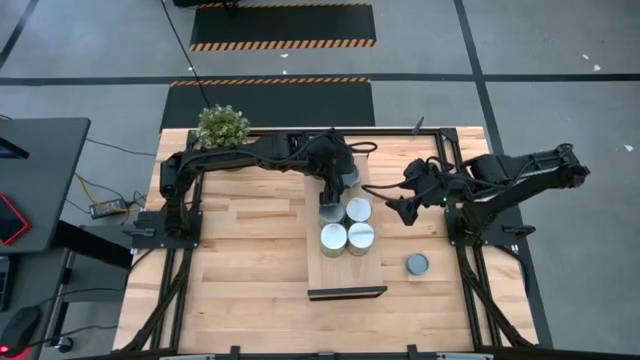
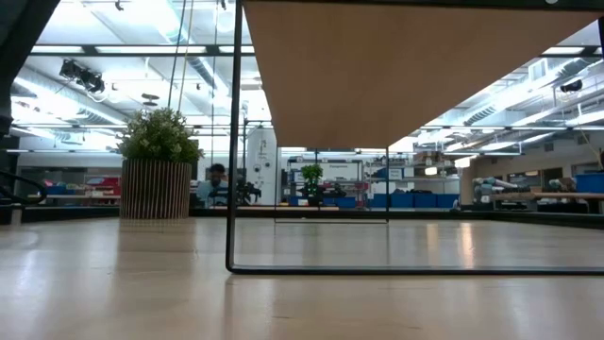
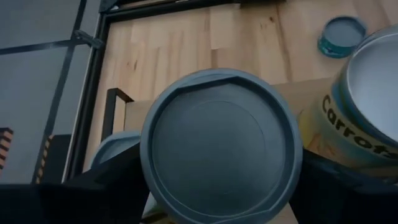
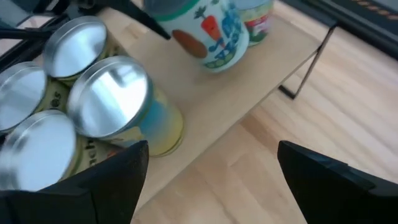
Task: Pick and place cans onto a shelf
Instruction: Put the canned mixed vegetables on the shelf
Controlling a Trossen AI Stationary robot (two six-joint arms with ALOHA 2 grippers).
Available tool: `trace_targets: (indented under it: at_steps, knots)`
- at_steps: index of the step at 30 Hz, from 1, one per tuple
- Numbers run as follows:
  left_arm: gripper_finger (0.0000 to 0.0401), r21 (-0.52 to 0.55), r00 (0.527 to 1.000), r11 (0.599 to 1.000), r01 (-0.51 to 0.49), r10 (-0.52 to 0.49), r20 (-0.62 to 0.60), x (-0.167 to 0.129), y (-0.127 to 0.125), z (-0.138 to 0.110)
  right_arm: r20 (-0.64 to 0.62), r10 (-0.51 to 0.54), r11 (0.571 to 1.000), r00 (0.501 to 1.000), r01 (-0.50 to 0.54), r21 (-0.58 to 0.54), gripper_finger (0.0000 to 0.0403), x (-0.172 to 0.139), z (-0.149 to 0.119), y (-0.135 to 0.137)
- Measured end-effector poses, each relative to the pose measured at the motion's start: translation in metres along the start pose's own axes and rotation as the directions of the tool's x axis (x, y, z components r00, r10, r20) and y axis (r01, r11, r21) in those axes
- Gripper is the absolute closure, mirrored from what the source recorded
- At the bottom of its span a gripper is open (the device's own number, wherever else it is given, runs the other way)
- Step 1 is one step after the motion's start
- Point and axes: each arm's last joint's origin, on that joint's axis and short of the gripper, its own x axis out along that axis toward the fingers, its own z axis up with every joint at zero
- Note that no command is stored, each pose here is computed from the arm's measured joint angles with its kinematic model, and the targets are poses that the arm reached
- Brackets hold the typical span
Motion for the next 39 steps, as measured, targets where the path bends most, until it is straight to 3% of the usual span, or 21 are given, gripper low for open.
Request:
trace_targets:
  at_steps: [5,12,22,28,39]
  knots:
    - [0.0087,-0.014,1.000,1.000,-0.021,0.021,-0.001,0.000,0.001,0.000,0.031,-0.035,0.999,0.999,0.034,0.015,0.0039,0.005,0.012,-0.009]
    - [0.0087,-0.040,1.000,0.999,-0.008,0.008,0.001,0.000,-0.003,0.001,0.061,0.014,0.998,0.998,-0.018,0.066,0.0039,0.010,0.027,-0.017]
    - [0.0087,-0.086,0.999,0.996,0.010,-0.008,0.031,-0.001,-0.011,0.005,0.043,0.018,0.998,0.999,-0.020,0.055,0.0039,0.010,0.028,-0.018]
    - [0.0087,-0.076,0.995,0.993,0.092,-0.090,0.031,-0.002,-0.016,0.005,0.055,0.027,0.998,0.998,-0.030,0.057,0.0039,0.010,0.029,-0.017]
    - [0.0087,-0.073,0.996,0.995,0.063,-0.067,-0.051,-0.002,-0.016,-0.003,0.066,0.035,0.997,0.997,-0.039,0.061,0.0039,0.010,0.030,-0.017]
